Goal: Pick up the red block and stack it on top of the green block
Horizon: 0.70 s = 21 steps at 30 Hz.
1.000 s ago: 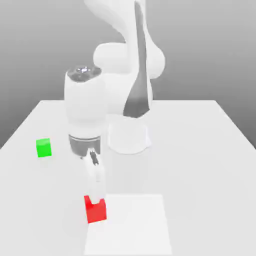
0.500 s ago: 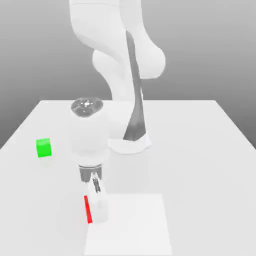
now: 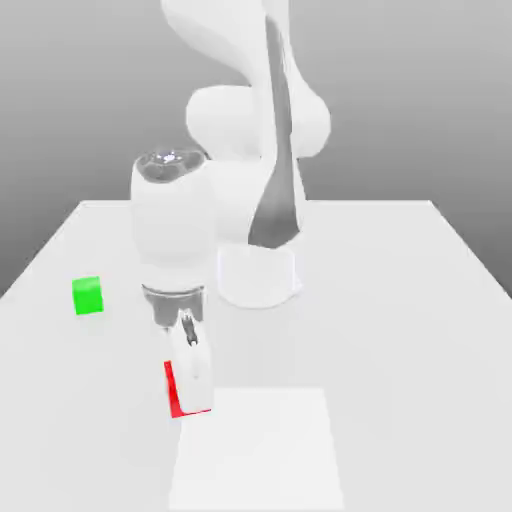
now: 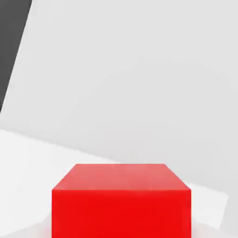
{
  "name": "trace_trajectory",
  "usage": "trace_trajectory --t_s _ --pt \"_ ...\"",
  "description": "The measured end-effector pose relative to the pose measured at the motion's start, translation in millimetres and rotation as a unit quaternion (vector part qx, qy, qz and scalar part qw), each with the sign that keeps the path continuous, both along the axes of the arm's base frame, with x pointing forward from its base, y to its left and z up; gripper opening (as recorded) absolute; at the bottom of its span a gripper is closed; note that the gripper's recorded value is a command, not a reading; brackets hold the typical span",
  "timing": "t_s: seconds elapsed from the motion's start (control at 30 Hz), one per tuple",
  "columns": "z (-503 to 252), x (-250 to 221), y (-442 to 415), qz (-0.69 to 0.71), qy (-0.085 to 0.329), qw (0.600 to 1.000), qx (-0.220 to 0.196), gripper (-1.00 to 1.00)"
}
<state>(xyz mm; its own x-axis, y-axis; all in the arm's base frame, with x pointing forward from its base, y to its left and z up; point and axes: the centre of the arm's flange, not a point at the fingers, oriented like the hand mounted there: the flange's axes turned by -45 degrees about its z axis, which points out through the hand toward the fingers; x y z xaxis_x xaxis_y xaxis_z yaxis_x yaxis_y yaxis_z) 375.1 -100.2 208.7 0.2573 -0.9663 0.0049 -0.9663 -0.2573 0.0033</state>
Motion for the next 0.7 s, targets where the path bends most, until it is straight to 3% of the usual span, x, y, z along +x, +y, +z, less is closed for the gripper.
trace_trajectory --t_s 0.2,0.53,0.7 --pt "10.3 -92.7 -130.7 -0.118 0.02 0.993 -0.012 -1.0" --pt "36.2 -296.0 -216.9 -0.278 0.004 0.96 0.0 -1.0" --pt "6.9 -318.4 -220.3 -0.296 -0.001 0.955 0.001 -1.0"
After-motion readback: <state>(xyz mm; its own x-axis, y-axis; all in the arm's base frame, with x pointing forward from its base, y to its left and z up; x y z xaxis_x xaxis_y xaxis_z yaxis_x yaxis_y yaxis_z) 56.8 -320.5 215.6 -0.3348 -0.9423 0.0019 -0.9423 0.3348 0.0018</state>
